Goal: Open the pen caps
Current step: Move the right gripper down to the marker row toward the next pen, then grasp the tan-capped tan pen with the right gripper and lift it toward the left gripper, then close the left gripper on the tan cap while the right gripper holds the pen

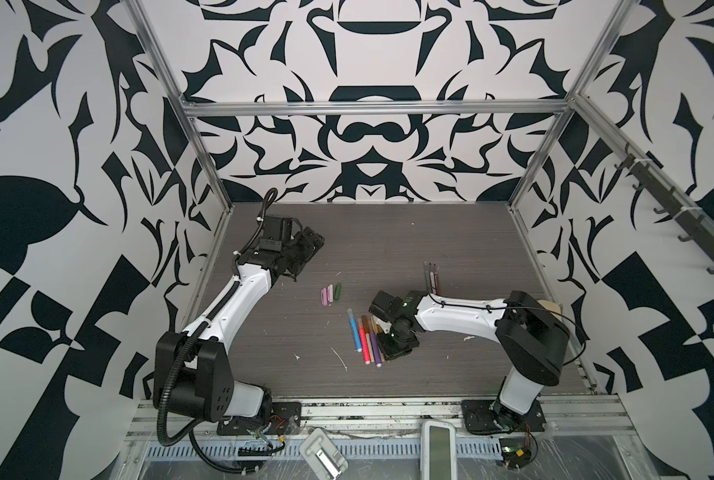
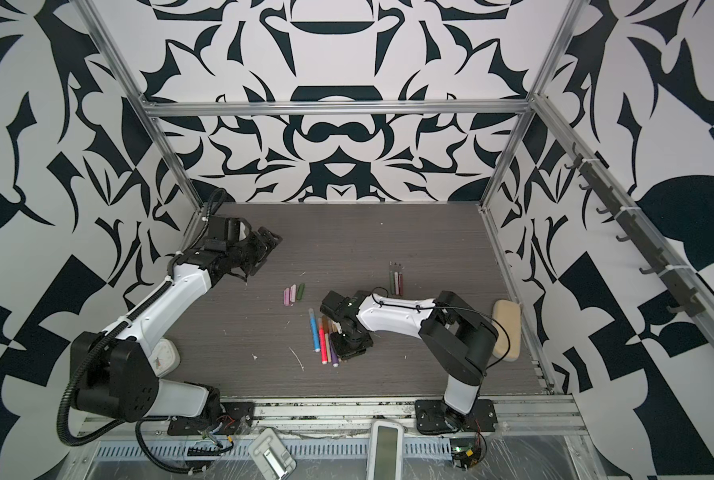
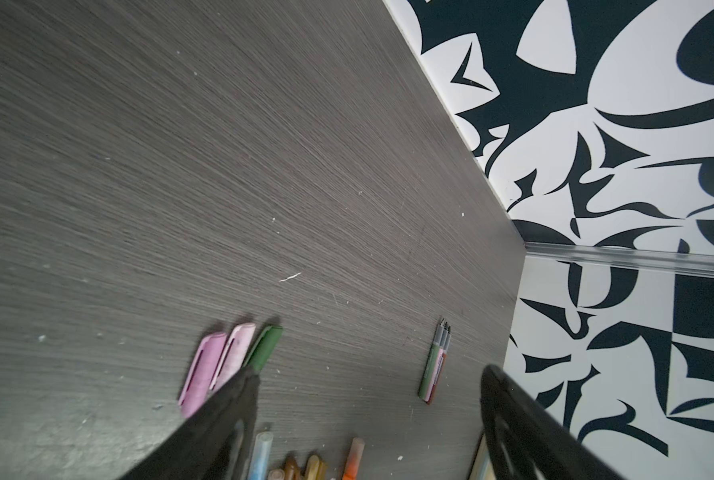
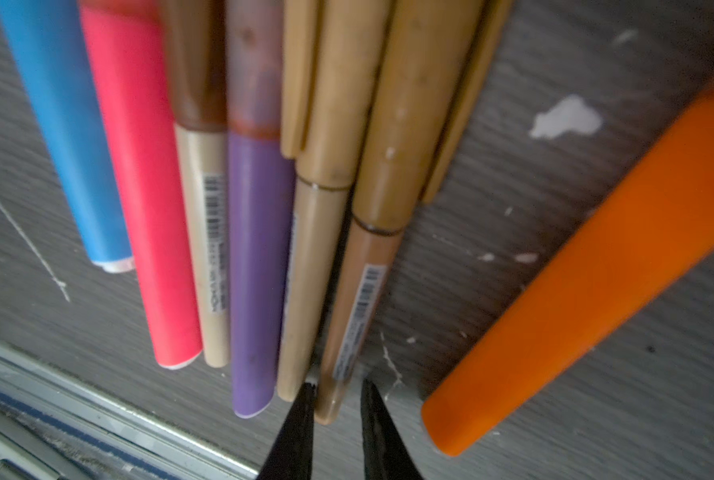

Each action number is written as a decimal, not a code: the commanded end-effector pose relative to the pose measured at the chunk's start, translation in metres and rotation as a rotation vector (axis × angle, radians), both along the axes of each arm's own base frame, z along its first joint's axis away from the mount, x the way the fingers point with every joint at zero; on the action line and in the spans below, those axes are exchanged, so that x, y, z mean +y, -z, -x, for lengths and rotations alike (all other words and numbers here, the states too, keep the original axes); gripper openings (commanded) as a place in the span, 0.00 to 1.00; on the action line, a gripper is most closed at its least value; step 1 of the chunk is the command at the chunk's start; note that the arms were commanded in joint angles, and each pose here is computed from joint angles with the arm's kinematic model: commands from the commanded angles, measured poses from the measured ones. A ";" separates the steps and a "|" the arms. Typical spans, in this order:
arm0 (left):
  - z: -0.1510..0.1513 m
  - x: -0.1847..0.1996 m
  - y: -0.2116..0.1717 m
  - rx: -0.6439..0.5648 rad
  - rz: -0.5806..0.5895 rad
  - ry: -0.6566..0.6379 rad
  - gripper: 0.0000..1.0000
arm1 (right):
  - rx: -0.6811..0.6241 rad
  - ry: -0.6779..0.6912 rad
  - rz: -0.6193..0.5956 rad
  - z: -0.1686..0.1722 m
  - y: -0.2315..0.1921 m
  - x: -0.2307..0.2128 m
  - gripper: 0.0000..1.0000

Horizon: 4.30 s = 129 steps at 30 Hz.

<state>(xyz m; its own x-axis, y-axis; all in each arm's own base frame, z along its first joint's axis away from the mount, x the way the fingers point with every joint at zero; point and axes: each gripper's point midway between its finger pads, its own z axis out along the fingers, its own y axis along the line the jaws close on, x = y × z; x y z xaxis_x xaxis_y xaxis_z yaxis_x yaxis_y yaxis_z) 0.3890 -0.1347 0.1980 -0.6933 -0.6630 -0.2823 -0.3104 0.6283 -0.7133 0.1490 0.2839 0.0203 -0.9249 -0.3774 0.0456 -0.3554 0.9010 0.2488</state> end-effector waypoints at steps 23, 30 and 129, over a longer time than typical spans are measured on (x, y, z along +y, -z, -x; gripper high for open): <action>0.020 0.020 0.011 0.057 0.021 -0.034 0.76 | -0.094 0.008 0.132 -0.014 -0.002 -0.008 0.15; 0.015 0.007 0.009 0.047 0.049 0.029 0.76 | -0.168 -0.014 0.111 -0.025 -0.026 -0.004 0.12; 0.079 -0.239 0.066 0.340 0.189 0.672 0.00 | -0.278 0.395 -0.438 -0.111 -0.142 -0.044 0.29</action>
<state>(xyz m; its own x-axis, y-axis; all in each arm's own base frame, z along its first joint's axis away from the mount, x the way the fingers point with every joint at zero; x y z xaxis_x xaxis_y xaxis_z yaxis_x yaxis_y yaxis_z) 0.3090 -0.3686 0.1367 -0.9955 -0.0728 0.0599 -0.0930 0.6528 -0.7518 0.2456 0.2401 0.1457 -0.9737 -0.0401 -0.2244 -0.1572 0.8309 0.5337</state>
